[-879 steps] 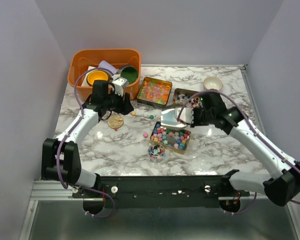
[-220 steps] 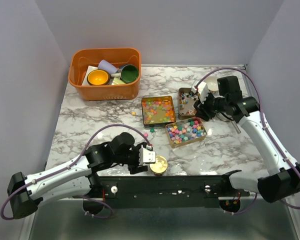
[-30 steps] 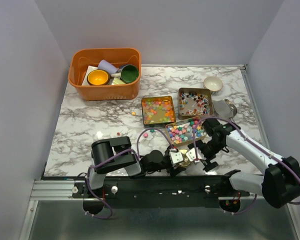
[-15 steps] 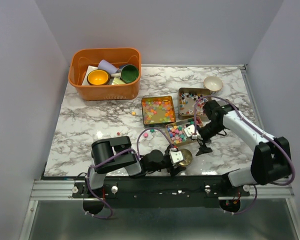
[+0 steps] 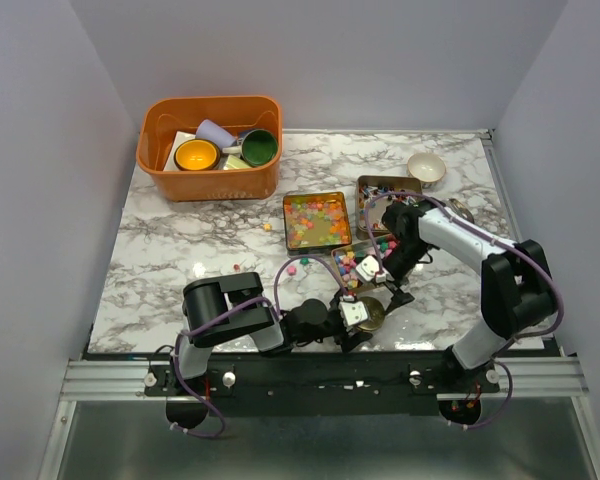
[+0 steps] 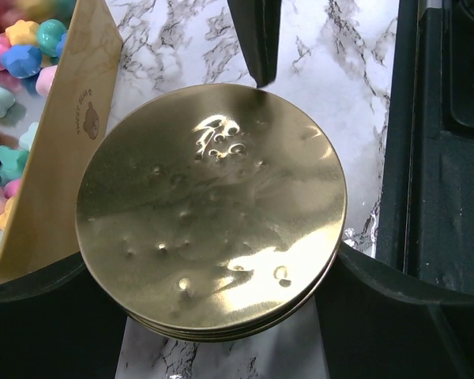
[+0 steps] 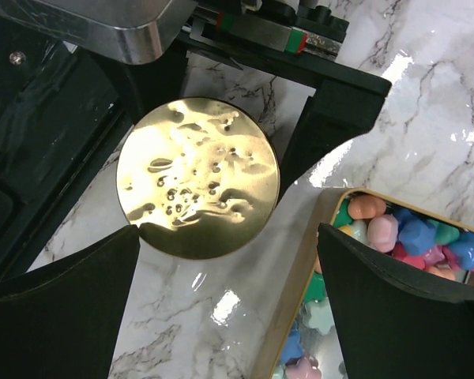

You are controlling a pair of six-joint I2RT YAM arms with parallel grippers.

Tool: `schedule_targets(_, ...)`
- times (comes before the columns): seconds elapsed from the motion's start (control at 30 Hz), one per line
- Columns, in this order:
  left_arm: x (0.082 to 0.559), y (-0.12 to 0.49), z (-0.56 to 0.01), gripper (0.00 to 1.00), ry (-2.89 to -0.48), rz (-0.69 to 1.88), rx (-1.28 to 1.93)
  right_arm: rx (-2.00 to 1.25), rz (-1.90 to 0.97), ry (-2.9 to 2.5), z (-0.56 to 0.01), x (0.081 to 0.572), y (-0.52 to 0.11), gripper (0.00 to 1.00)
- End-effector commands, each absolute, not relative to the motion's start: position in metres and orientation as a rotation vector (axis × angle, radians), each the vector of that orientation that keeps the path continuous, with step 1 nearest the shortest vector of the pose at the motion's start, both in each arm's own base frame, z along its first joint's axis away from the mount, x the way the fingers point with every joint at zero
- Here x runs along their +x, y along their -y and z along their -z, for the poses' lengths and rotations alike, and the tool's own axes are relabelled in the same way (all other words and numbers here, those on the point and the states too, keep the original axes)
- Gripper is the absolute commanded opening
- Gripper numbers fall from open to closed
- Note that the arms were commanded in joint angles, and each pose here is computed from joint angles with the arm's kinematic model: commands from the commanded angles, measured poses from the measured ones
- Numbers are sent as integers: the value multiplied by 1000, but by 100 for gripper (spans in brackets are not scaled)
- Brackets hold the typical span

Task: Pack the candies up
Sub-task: Screw the bottle lid onto the packing bottle.

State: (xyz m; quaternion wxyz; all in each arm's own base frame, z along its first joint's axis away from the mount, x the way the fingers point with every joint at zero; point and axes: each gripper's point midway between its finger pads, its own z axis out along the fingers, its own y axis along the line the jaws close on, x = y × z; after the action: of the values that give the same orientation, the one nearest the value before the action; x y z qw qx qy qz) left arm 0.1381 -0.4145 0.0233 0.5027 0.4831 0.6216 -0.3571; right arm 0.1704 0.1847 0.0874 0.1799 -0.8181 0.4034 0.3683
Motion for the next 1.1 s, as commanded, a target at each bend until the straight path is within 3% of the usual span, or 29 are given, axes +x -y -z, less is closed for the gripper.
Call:
schedule_targets(0.0,144,372,45,0,-1715,653,1288,-2376,-1161,-1124,-86,147,-181,100)
schedule_targets(0.5,158,363,55,0,-1795,597,1231,-2468,-1151,-1143,-69,112,-154,100)
schedule_targets(1.07,163,356,71,0,-1886,560,1210,-2441,-876,-1475,-60,108,-104,99)
